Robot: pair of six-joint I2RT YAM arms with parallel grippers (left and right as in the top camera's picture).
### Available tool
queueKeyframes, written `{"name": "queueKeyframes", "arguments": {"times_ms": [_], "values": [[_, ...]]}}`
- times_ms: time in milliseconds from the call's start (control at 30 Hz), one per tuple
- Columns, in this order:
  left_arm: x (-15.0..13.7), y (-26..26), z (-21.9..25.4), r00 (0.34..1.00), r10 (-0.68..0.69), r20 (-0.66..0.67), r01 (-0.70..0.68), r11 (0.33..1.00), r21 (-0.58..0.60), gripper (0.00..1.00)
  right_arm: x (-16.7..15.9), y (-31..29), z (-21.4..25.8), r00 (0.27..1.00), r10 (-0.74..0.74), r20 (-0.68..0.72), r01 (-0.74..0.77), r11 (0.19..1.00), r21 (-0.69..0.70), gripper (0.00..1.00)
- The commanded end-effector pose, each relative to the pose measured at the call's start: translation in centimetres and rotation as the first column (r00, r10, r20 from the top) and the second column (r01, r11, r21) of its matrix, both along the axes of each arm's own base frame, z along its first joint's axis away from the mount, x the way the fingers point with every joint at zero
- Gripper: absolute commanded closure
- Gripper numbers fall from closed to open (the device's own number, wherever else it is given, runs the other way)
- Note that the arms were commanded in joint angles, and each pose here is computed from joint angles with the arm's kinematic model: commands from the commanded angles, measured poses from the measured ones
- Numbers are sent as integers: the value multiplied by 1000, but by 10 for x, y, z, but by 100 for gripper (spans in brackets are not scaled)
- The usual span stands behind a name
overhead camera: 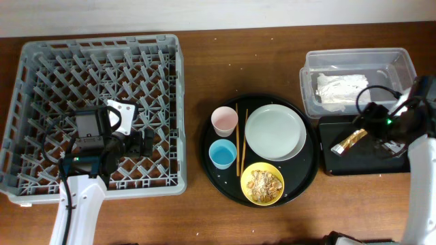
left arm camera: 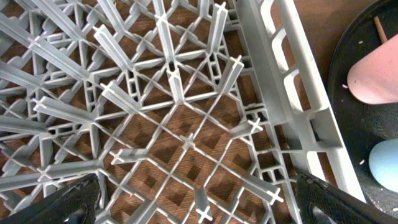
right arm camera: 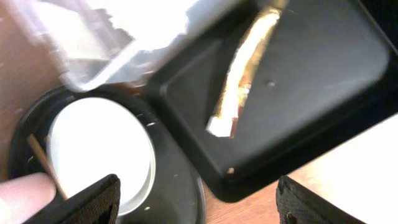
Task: Sort waste into correct bins and load items into the dishwasher rack
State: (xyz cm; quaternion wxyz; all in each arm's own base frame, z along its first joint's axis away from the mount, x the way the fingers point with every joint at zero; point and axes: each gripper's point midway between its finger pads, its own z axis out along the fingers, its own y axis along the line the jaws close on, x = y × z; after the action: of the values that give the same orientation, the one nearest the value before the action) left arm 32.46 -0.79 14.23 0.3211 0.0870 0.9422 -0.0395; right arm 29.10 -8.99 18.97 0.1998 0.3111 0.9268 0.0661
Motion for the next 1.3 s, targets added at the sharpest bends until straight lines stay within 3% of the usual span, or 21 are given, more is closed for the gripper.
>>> {"name": "queueKeyframes", "arguments": {"times_ms": [0, 300, 533, 1067, 1267], "values": [[10, -1, 18, 999, 37, 39, -35, 998, -46, 1, 3, 34, 34, 984, 138, 116, -134, 990, -45, 18], [5, -3, 61, 985, 85, 152, -70, 992, -101, 1, 26, 137, 65, 846, 456, 275, -443, 890, -110, 14], [-2, -20, 78, 980, 30, 196, 3, 986, -168, 1, 30, 174, 76, 774, 539, 331, -529, 839, -127, 12], [1, -20, 83, 976, 133, 172, -83, 959, -273, 1, 20, 187, 72, 762, 562, 322, -571, 817, -75, 12], [0, -29, 92, 976, 98, 197, -34, 952, -305, 1, 20, 185, 71, 766, 560, 316, -567, 820, -80, 12]]}}
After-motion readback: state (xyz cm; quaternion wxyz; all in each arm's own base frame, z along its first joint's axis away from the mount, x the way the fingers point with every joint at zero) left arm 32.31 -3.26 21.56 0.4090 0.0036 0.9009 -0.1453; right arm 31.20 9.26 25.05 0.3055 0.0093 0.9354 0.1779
